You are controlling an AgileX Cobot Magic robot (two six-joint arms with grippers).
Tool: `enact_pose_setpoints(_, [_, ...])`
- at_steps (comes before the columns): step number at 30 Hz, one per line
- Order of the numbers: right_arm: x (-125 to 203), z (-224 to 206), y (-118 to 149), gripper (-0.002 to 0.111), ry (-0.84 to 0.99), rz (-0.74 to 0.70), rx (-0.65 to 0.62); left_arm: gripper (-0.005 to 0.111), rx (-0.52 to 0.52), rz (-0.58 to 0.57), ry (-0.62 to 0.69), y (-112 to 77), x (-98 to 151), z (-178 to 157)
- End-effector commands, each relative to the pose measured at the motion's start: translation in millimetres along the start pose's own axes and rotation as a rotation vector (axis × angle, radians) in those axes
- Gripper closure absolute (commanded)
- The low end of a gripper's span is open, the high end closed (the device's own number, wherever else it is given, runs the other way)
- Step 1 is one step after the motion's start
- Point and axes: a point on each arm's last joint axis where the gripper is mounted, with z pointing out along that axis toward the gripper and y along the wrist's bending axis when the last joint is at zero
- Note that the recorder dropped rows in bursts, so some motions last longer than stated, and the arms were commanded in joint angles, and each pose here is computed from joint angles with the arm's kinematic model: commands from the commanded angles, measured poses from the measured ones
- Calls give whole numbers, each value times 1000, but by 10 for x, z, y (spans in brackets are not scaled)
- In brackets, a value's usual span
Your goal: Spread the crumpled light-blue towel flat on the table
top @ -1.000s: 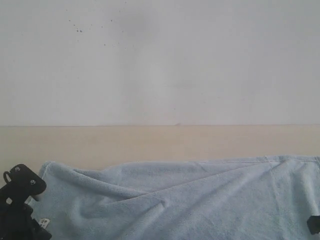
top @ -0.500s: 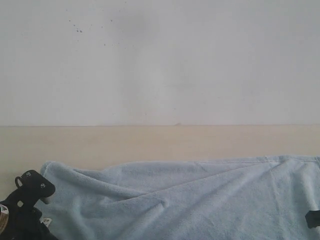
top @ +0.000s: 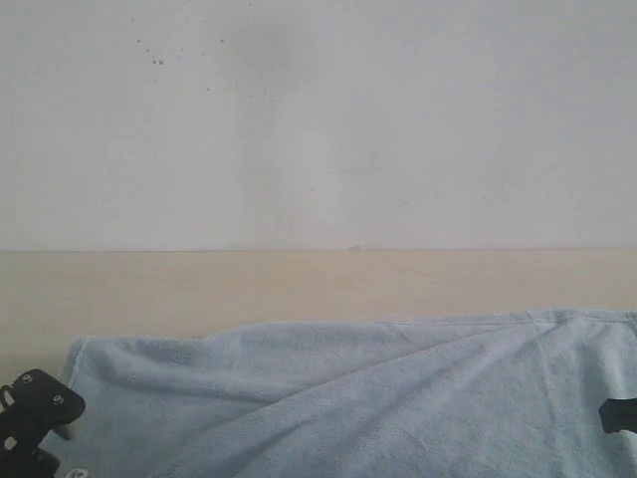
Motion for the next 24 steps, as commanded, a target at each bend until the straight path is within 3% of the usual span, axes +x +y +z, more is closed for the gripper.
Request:
enact_pose_setpoints(1, [-17,-36,13,108,-14,31,-17,103,12,-6,-5,-108,139,-126])
enact_pose_setpoints(5, [-21,-172,63,108,-28,41,-63,103,44,36,-157,-191,-39,-401])
enact_pose_setpoints(7, [-81,-475,132,108,-72,-83,-111,103,81,83,-280,-270,-185,-637])
enact_pose_setpoints(9, [-30,-698,149,108,-140,-129,-113,103,39,154,-402,-301,-303,-902])
enact_pose_setpoints(15, [298,-386,54,108,-66,-107,-54,103,-16,118,-617,-406,-341,-1406])
enact_pose_setpoints(20, [426,-273,13,108,-18,-94,-25,103,-112,84,-650,-379,-218,-1475])
enact_pose_setpoints(24, [465,-280,-153,108,37,-118,154,103,-152,29,-638,-329,-180,-1436])
